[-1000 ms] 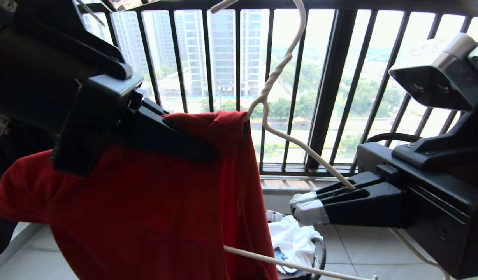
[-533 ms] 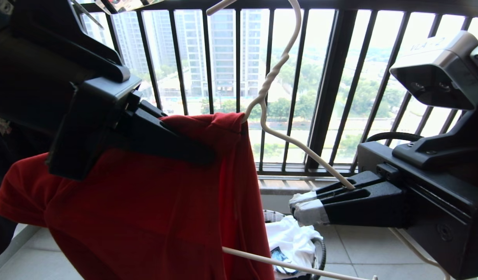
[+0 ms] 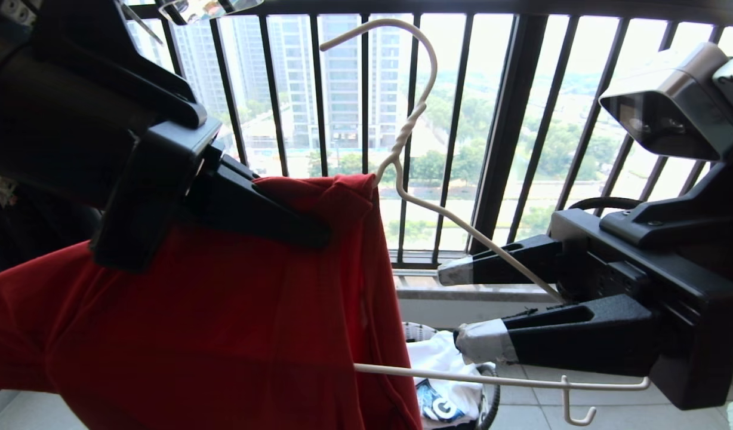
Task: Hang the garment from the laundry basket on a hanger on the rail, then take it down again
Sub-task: Hang the clothes on the clothes rack
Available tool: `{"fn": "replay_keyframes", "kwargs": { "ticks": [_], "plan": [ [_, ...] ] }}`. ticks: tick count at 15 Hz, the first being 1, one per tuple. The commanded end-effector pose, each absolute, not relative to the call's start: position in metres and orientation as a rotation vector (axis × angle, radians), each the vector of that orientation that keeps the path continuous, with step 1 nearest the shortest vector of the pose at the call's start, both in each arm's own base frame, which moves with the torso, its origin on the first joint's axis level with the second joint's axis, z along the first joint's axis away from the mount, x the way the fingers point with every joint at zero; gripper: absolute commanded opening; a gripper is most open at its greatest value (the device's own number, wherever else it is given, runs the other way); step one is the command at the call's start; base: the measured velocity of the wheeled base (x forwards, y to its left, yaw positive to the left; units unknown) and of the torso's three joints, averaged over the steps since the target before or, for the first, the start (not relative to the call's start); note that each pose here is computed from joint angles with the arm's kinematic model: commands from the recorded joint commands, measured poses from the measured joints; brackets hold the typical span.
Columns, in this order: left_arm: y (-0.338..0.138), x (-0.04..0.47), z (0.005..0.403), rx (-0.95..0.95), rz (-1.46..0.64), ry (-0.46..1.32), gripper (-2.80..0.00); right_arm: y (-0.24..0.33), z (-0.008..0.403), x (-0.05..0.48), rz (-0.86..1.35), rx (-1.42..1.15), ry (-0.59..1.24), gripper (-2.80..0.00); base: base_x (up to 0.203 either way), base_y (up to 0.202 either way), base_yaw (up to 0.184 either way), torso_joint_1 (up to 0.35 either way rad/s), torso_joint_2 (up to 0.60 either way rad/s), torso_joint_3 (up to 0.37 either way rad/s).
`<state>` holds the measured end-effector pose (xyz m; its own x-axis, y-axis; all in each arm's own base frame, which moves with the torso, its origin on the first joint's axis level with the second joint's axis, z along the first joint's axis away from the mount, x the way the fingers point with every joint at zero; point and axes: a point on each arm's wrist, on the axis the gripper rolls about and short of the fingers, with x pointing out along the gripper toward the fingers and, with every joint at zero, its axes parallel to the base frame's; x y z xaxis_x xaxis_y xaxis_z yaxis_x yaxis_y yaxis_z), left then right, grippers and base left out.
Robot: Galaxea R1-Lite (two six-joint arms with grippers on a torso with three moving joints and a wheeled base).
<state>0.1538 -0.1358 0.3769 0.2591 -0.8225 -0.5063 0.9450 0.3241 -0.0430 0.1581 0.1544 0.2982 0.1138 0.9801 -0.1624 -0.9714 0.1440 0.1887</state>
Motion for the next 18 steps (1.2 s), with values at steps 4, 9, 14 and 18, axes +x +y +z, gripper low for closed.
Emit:
{"fn": "replay_keyframes", "kwargs": {
  "ticks": [4,9,14,18],
  "plan": [
    [-0.136,0.155,0.378,0.309,-1.181,0.481,-2.80,0.132,0.301,0.168,1.274,0.050,0.252,0.00,0.000,0.000,0.000,0.000,0.00,0.000],
    [-0.135,0.155,0.381,0.316,-1.115,0.452,-2.80,0.100,0.309,0.166,1.146,0.103,0.228,0.00,0.000,0.000,0.000,0.000,0.00,0.000],
    [-0.123,0.160,0.385,0.253,-1.033,0.429,-2.80,0.085,0.283,0.139,1.091,0.213,0.343,-2.74,0.000,0.000,0.000,0.000,0.00,0.000],
    [-0.126,0.167,0.370,0.169,-1.007,0.392,-2.80,0.088,0.248,0.147,1.003,0.307,0.533,-2.80,0.000,0.000,0.000,0.000,0.00,0.000]
  ]
}}
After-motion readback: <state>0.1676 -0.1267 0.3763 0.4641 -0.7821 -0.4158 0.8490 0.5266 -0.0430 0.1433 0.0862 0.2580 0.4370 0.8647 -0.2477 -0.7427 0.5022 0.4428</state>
